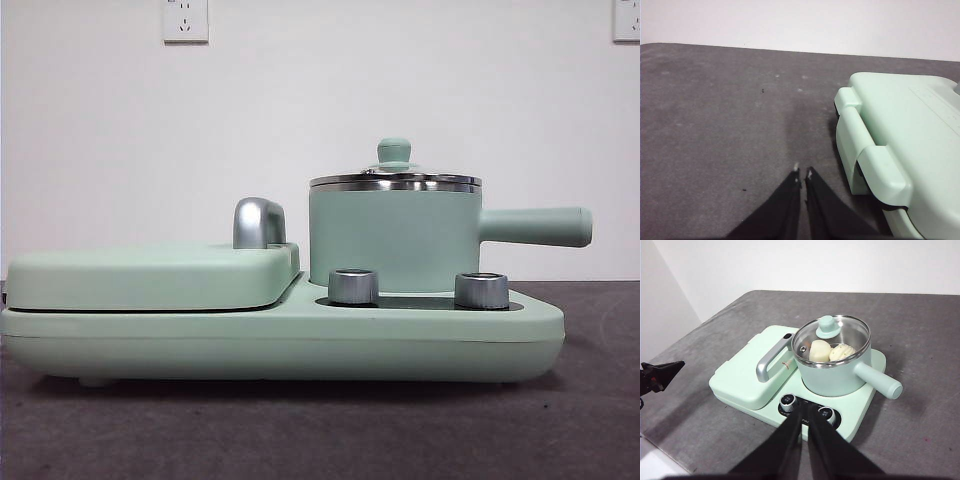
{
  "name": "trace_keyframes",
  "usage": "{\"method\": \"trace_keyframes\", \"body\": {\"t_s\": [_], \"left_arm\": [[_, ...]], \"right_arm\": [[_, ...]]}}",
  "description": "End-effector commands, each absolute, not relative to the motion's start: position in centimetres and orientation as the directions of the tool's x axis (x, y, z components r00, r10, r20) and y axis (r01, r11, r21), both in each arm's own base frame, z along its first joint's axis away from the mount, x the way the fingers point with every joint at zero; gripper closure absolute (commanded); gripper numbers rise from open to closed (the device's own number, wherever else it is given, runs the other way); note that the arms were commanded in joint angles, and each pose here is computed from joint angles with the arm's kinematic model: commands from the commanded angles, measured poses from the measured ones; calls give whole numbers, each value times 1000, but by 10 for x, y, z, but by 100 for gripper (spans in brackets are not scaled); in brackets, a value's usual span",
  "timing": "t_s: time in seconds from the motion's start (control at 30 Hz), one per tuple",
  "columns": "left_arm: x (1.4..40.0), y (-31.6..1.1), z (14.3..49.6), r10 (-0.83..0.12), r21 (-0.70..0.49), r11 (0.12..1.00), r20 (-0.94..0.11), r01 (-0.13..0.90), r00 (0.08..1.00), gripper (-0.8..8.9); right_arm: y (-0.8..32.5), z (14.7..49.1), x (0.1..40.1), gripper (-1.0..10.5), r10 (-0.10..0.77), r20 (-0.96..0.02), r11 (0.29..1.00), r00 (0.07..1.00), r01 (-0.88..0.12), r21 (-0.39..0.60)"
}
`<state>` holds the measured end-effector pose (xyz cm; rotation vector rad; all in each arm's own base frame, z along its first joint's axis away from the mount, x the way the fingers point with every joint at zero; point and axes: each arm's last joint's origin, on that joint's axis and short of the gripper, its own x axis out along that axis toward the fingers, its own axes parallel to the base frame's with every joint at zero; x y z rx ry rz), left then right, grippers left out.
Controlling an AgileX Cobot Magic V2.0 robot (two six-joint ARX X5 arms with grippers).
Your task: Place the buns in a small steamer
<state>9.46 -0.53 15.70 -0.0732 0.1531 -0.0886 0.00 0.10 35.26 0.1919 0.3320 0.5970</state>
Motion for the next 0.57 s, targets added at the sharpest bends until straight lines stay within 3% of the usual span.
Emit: {"method": "trace_keyframes", "body": {"t_s": [0.03,0.2,0.33,0.4,0.57], "left_arm": [[95,-5,150,-91,-80,994,-175,78,980,793],[95,-5,150,-91,-80,994,-175,78,980,793],[95,-5,150,-91,-80,994,-175,78,980,793],[95,-5,150,-91,-80,994,-175,78,980,793],[95,-5,150,-91,-80,994,-175,78,980,793]], "right_arm": [[0,356,-1,928,586,-232,806,777,-528,268],[1,356,0,928,586,-229,806,778,-528,268],[8,348,11,928,526,-200,840,827,-468,274],[13,339,21,928,495,-145,850,857,-443,284],[15,297,56,928,324,57,908,944,-328,261]]}}
